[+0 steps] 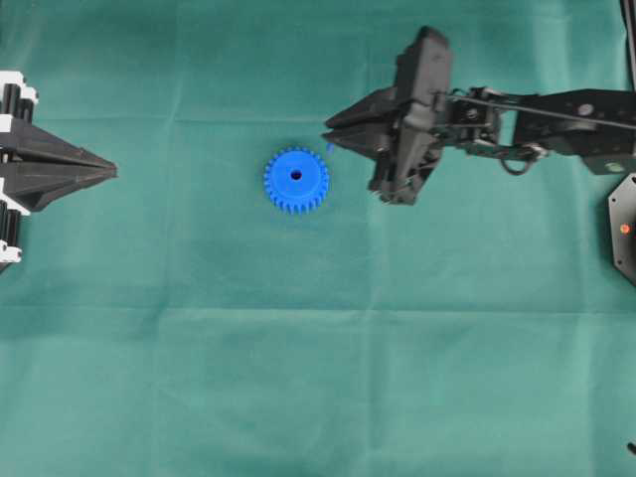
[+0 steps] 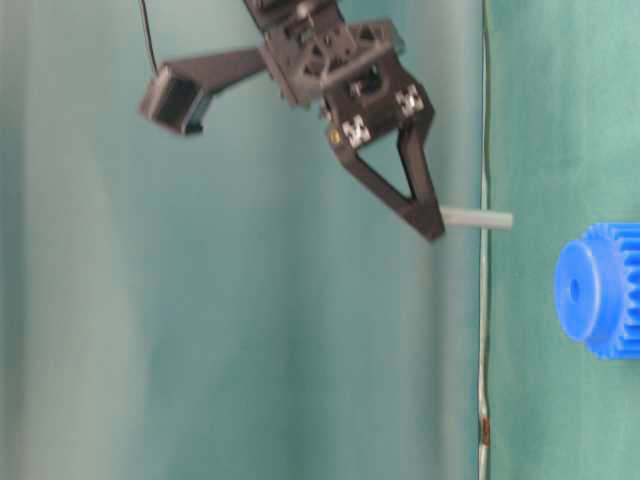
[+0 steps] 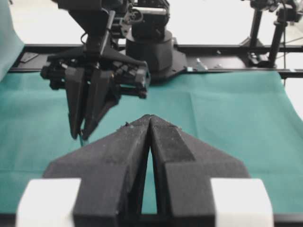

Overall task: Insert the shaft placed at a random location into the center hole of the medium gear at another random location.
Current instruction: 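Carry the held shaft with the right gripper over the blue gear's hole, then lower the shaft into the blue gear's center hole with the right gripper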

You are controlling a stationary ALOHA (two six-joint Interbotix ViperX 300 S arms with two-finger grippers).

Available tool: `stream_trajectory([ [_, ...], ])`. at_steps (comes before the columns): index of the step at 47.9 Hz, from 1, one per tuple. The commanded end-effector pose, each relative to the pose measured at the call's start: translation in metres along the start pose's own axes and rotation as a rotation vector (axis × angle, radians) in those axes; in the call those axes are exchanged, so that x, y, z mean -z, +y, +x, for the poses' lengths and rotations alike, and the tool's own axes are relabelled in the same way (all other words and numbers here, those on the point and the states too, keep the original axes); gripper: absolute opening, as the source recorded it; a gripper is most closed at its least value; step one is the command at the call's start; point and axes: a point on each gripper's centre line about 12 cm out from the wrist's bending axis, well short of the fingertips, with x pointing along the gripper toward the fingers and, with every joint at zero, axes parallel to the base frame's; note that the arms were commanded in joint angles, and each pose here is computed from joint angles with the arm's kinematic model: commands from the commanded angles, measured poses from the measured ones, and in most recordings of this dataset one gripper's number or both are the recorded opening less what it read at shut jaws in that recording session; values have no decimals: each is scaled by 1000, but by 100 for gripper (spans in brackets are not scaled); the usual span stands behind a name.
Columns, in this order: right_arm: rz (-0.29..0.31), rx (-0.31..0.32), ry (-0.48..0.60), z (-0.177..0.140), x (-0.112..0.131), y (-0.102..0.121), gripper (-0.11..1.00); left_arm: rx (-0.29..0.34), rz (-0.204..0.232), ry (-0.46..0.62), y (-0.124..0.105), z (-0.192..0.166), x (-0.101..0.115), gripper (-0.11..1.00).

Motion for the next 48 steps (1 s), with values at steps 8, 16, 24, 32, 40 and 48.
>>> stream_trajectory([
  [8,0,-29,-46,17,-25,14,12,-1,0,-21,0,3,-10,0],
  [16,-6,-41,-52,23,-28,20,12,-1,0,-21,0,3,-9,0],
  [24,-9,-48,-55,27,-30,23,12,-1,0,-21,0,3,-9,0],
  [32,-8,-49,-54,28,-30,24,12,-1,2,-21,0,3,-9,0],
  [40,-7,-49,-51,28,-29,24,12,-1,0,-21,0,3,-10,0],
  [48,-7,-49,-45,32,-26,24,12,-1,0,-21,0,3,-10,0],
])
